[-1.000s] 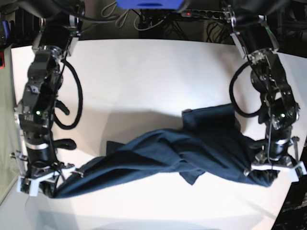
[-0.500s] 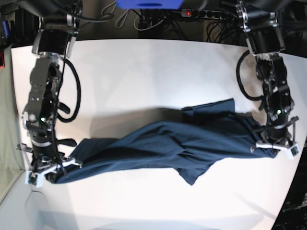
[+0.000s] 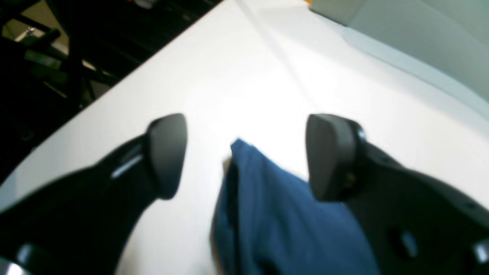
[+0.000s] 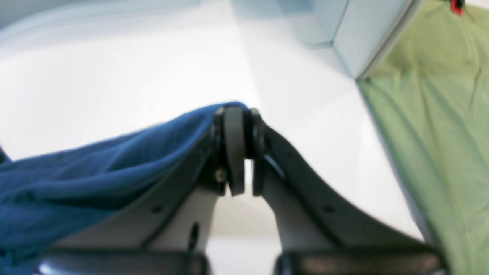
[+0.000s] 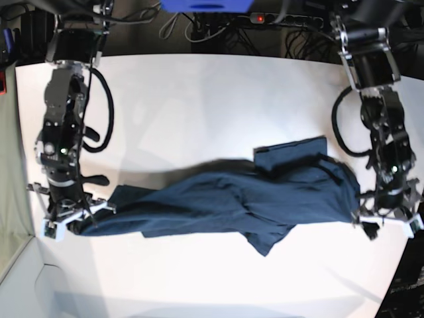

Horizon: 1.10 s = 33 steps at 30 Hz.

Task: Layout the t-shirt on the table in an organized manner, then fold the t-shirt properly
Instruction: 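Stretch the shirt between both grippers, pulling them apart and lowering, then release the left gripper and regrasp the shirt edge nearer the collar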

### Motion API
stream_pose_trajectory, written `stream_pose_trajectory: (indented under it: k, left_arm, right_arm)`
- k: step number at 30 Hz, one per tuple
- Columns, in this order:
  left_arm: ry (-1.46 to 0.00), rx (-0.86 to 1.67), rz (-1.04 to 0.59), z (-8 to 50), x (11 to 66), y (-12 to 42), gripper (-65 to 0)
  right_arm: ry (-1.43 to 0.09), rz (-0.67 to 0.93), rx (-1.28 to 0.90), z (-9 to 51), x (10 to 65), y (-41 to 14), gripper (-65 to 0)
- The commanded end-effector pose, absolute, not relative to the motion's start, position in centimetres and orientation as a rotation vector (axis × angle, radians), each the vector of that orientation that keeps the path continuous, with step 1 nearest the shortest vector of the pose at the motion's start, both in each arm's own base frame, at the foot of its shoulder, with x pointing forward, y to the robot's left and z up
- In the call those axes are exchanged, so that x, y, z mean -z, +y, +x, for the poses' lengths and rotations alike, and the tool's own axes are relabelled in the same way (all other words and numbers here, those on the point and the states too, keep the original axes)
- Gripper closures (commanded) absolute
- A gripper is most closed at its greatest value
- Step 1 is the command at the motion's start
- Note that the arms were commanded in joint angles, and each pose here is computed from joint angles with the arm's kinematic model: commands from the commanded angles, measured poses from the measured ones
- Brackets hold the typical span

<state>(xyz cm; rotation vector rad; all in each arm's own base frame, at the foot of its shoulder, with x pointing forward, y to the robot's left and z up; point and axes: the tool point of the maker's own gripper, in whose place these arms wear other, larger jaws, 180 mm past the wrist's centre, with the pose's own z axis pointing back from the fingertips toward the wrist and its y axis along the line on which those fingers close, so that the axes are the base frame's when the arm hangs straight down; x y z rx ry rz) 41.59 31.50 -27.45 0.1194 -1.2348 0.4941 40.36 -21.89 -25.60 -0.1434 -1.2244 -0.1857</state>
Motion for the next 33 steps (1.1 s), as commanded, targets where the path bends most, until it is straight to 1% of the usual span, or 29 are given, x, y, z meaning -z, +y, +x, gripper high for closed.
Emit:
stream_pose_trajectory:
  k: [1, 3, 6, 10, 14, 18, 19, 21, 25, 27, 29, 33]
  left_arm:
    - [-1.252, -0.496, 0.096, 41.0, 27.3, 30.7, -49.5]
    - [-1.214, -0.507, 0.037, 38.8, 29.3, 28.9, -49.6]
    - [-1.116, -0.538, -0.024, 35.3, 33.3, 26.7, -49.6]
    - [-0.983, -0.578, -0.041, 32.1, 38.3, 25.2, -49.5]
    - [-0.875, -0.599, -0.043, 30.6, 42.1, 24.4, -49.5]
    - [-0.825, -0.605, -0.038, 29.9, 43.9, 24.4, -48.9]
    - [-0.825, -0.605, -0.039, 29.9, 43.8, 24.4, -46.9]
    - [-0.82, -0.59, -0.044, 29.9, 44.0, 24.0, -40.2]
    - [-0.79, -0.542, -0.065, 29.8, 44.7, 22.2, -19.3]
    - [-0.785, -0.522, -0.062, 29.8, 44.9, 22.0, -13.0]
    - [-0.77, -0.493, -0.071, 29.7, 45.3, 21.1, -11.7]
    - [-0.76, -0.47, -0.081, 29.7, 45.4, 20.2, -13.8]
  right_arm:
    - [-1.3, -0.152, 0.182, 40.9, 23.4, -22.1, 0.0]
    - [-1.288, -0.155, 0.183, 40.6, 23.9, -22.2, 0.0]
    - [-1.274, -0.152, 0.184, 40.3, 24.5, -22.1, 0.0]
    - [-1.269, -0.151, 0.184, 40.2, 24.7, -22.1, 0.0]
    - [-1.26, -0.148, 0.182, 40.0, 25.1, -21.9, 0.0]
    - [-1.258, -0.148, 0.182, 40.0, 25.2, -21.9, 0.0]
    - [-1.256, -0.148, 0.182, 40.0, 25.3, -21.9, 0.0]
    - [-1.255, -0.148, 0.182, 40.0, 25.3, -21.9, 0.0]
    - [-1.255, -0.148, 0.182, 40.0, 25.3, -21.9, 0.0]
    - [-1.255, -0.148, 0.182, 40.0, 25.3, -21.9, 0.0]
    - [-1.255, -0.148, 0.182, 40.0, 25.3, -21.9, 0.0]
    - [-1.255, -0.148, 0.182, 40.0, 25.3, -21.9, 0.0]
